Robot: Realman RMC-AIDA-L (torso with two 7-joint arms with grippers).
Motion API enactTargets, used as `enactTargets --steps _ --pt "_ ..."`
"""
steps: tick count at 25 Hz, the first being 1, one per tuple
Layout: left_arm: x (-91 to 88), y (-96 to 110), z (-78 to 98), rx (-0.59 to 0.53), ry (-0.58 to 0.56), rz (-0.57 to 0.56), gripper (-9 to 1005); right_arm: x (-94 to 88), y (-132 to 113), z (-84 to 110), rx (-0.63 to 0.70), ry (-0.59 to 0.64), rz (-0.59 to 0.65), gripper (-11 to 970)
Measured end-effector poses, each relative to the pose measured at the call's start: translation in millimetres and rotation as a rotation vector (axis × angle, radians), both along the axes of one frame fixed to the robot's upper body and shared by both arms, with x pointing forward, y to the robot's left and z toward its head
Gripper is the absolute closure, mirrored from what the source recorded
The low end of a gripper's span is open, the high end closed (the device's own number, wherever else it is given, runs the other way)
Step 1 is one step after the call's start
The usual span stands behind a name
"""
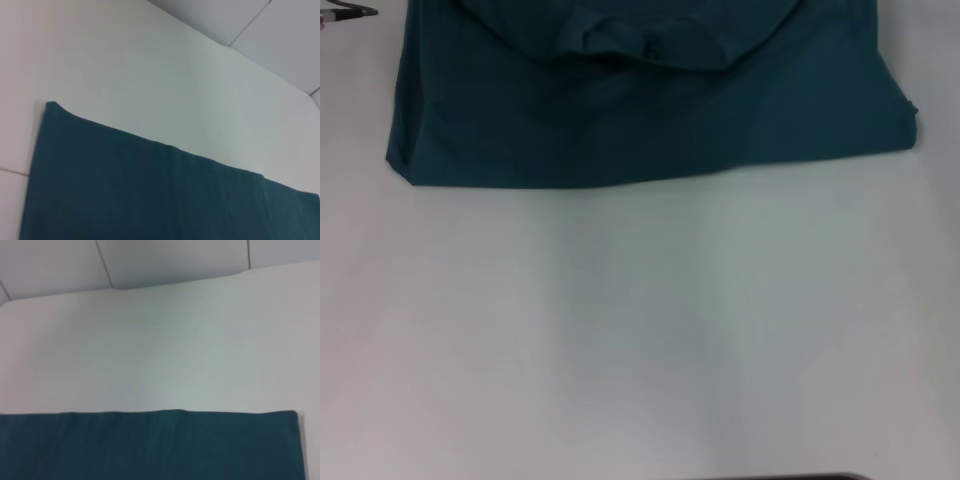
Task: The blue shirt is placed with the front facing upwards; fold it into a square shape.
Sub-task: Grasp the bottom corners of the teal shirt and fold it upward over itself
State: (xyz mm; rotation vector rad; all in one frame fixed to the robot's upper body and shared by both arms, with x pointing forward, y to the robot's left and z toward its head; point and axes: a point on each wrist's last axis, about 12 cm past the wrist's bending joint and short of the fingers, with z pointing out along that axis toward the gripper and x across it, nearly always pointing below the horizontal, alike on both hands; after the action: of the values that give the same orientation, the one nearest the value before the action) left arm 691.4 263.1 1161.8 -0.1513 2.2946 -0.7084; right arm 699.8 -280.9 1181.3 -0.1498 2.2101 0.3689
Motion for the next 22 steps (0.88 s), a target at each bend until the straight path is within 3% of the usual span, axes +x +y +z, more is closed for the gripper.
enactTargets --steps 13,18,22 --pt "-1.2 -6.0 -4.2 -0.016 0.006 -0.004 963 -4.4 8.3 -14.5 -0.085 0.034 0.068 919" --pt "-4.9 0.1 -9.2 -0.028 0.024 0.018 782 -6.3 1.8 -20.5 -0.1 0.058 0.055 919" --pt "-6.8 1.3 -11.8 -0.036 0.029 0.024 622 -7.8 -3.4 -23.1 -0.109 0.066 0.046 753"
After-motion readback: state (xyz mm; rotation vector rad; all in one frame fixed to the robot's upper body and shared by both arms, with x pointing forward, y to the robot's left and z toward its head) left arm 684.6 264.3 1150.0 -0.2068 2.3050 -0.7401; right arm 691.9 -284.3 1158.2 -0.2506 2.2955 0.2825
